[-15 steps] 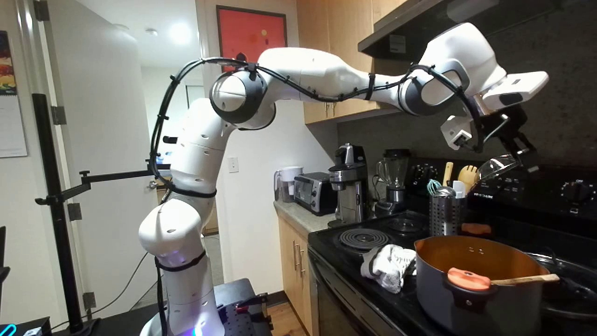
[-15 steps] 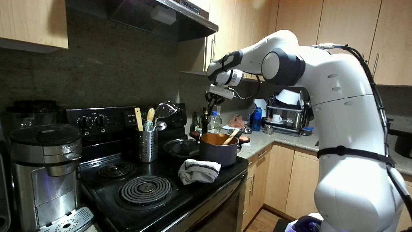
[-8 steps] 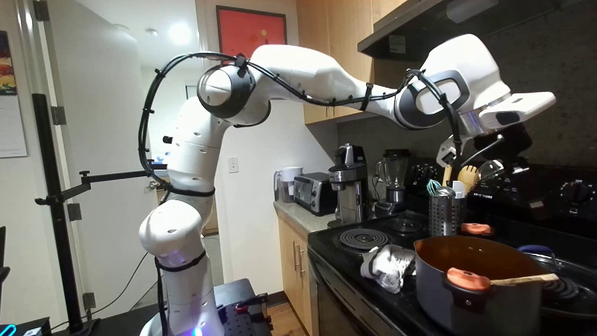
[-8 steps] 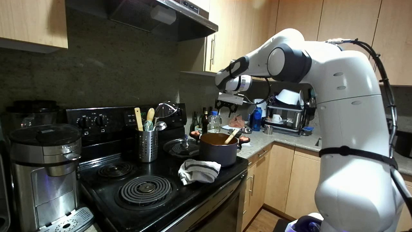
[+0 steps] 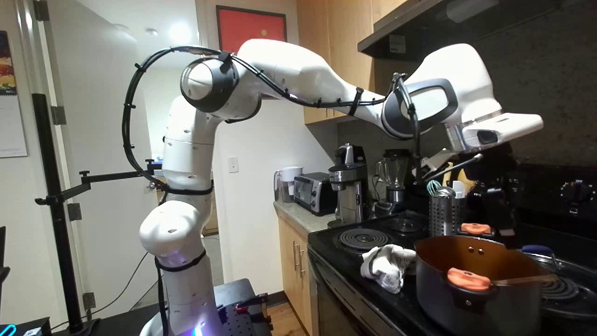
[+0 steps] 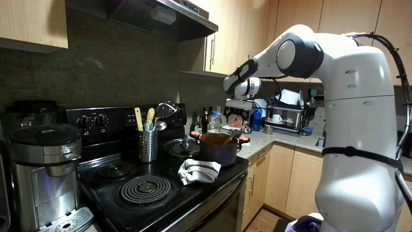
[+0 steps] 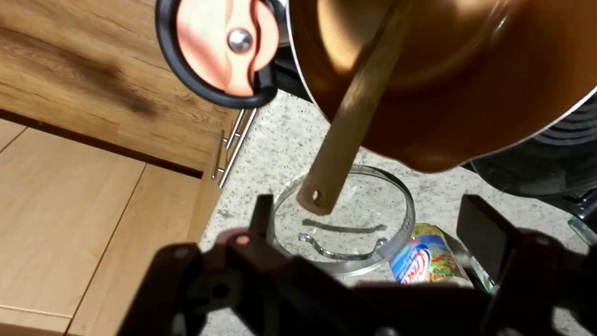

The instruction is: Place the wooden spoon in the utensil holder

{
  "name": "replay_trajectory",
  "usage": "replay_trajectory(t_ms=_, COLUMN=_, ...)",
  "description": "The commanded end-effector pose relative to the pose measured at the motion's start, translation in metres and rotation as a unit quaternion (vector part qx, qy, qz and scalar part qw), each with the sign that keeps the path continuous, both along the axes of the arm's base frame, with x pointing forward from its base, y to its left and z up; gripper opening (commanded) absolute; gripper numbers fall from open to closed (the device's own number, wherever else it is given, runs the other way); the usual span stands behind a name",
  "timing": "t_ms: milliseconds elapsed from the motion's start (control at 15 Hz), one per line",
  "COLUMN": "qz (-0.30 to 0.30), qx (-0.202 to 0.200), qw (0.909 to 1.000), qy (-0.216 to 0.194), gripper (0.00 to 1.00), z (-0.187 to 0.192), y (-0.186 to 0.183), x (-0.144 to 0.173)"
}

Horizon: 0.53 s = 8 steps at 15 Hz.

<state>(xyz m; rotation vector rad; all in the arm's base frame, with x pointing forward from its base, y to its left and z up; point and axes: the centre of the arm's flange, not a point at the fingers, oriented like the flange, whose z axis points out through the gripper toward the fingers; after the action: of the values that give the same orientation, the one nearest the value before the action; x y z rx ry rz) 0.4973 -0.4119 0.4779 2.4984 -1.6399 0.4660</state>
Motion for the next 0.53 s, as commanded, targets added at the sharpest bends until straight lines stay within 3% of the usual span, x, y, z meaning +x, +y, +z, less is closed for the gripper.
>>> replay_trajectory(t_ms=0, qz=-0.026, qx=0.026, qw=0.9993, qy=0.009, gripper=1.00, z=-0.024, y=0.006, x=-0.011)
replay_trajectory(t_ms=467, qz=-0.035, qx=0.041, qw=0.9984, qy=0.017, gripper=1.00, z=-0.055, y=-0.005, x=-0.010)
